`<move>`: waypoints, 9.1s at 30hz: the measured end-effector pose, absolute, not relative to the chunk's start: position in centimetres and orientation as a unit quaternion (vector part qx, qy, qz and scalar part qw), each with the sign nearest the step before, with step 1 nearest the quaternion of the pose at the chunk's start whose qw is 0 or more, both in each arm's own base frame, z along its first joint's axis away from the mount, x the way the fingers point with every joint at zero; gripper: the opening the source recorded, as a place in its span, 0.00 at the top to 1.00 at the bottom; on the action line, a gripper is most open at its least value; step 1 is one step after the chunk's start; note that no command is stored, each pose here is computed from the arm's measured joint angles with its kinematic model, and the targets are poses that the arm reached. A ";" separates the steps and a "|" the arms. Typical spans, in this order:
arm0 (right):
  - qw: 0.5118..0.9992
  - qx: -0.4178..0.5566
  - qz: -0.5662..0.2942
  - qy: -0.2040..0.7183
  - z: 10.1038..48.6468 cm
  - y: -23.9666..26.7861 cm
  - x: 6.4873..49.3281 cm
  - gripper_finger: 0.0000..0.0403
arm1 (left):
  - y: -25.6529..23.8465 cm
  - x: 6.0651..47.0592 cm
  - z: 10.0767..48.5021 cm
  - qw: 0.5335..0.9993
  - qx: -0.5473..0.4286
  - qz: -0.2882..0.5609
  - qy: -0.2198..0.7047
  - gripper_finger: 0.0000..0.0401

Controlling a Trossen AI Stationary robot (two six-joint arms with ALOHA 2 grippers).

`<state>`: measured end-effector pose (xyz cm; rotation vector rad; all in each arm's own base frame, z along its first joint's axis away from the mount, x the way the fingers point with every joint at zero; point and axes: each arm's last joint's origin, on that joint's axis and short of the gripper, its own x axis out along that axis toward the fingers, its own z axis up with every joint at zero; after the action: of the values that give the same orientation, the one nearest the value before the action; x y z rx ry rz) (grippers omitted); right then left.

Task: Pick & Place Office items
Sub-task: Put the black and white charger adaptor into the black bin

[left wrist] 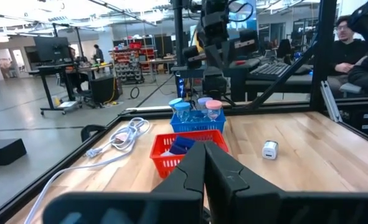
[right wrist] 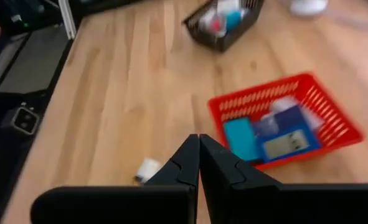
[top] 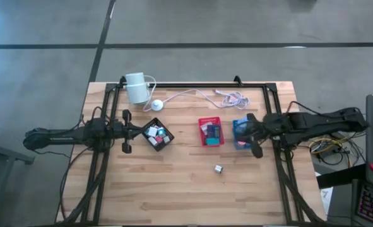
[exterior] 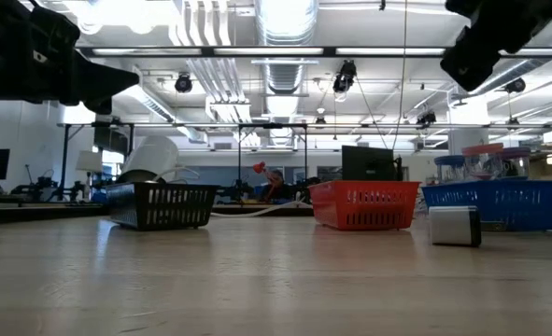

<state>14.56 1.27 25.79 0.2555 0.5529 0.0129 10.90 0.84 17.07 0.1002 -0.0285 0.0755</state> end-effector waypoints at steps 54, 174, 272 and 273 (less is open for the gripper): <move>0.727 0.074 -0.053 0.680 13.9 8.5 30.7 0.24 | 0.8 10.9 17.8 0.999 0.032 0.034 -0.025 0.98; 0.993 0.001 0.050 -0.105 18.8 -0.2 10.4 0.68 | 0.8 10.9 17.7 0.999 0.014 0.035 -0.019 0.98; 0.980 0.153 0.123 -0.035 31.0 -1.9 24.2 0.68 | -5.4 39.9 33.6 0.742 0.646 0.123 0.131 0.25; 0.980 0.152 0.120 -0.034 31.0 -1.9 24.2 0.68 | -5.4 39.9 33.6 0.741 0.646 0.123 0.135 0.26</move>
<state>24.21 -1.87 31.01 0.3059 -0.0687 0.2419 39.89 -5.39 33.57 1.4167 0.2950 0.2688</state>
